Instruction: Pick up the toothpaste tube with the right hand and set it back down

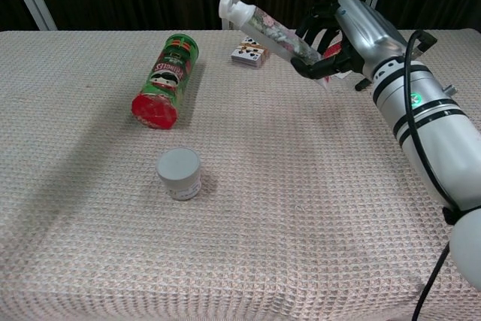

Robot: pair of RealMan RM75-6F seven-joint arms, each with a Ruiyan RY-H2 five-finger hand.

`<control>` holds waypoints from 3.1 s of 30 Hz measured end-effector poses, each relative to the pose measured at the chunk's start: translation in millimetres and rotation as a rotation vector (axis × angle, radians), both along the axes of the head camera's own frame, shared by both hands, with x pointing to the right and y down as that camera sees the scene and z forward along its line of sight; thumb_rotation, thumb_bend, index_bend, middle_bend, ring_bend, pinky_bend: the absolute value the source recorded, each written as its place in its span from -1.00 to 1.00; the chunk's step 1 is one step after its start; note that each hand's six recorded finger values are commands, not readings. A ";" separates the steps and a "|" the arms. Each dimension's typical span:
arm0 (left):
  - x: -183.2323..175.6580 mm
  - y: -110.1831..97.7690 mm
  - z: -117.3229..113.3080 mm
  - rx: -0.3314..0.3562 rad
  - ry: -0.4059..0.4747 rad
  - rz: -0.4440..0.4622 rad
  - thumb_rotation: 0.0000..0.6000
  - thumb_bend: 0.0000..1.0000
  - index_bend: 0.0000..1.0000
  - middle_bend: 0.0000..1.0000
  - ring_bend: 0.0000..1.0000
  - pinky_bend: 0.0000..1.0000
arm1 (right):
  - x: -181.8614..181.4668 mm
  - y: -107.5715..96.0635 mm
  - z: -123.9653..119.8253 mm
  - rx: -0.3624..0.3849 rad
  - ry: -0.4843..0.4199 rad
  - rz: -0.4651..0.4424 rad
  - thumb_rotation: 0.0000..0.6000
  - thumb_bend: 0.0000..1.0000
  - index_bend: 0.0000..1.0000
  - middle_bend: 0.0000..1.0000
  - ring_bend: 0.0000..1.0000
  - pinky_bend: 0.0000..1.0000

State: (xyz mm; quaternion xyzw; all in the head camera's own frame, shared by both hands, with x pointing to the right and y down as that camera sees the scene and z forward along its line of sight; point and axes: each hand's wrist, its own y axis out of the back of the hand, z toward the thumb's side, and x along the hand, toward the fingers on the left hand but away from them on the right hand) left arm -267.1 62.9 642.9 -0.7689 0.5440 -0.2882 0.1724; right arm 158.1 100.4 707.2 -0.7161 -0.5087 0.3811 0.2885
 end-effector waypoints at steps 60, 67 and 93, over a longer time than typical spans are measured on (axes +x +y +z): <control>141.8 -25.3 20.4 -0.101 0.213 0.248 -1.00 -1.00 -0.86 -0.76 -0.84 -0.67 | -72.4 -1.9 -20.5 0.117 -0.211 -0.080 1.00 0.07 1.00 0.73 0.58 0.82; 147.5 -21.0 18.5 -0.080 0.195 0.276 -1.00 -1.00 -0.86 -0.74 -0.84 -0.67 | -74.6 -2.6 -21.8 0.119 -0.220 -0.074 1.00 0.08 1.00 0.73 0.58 0.83; 86.2 -42.7 10.4 -0.003 0.153 0.107 -1.00 -1.00 -0.86 -0.72 -0.84 -0.67 | -24.4 3.4 -13.2 0.094 -0.189 -0.045 1.00 0.09 1.00 0.74 0.58 0.83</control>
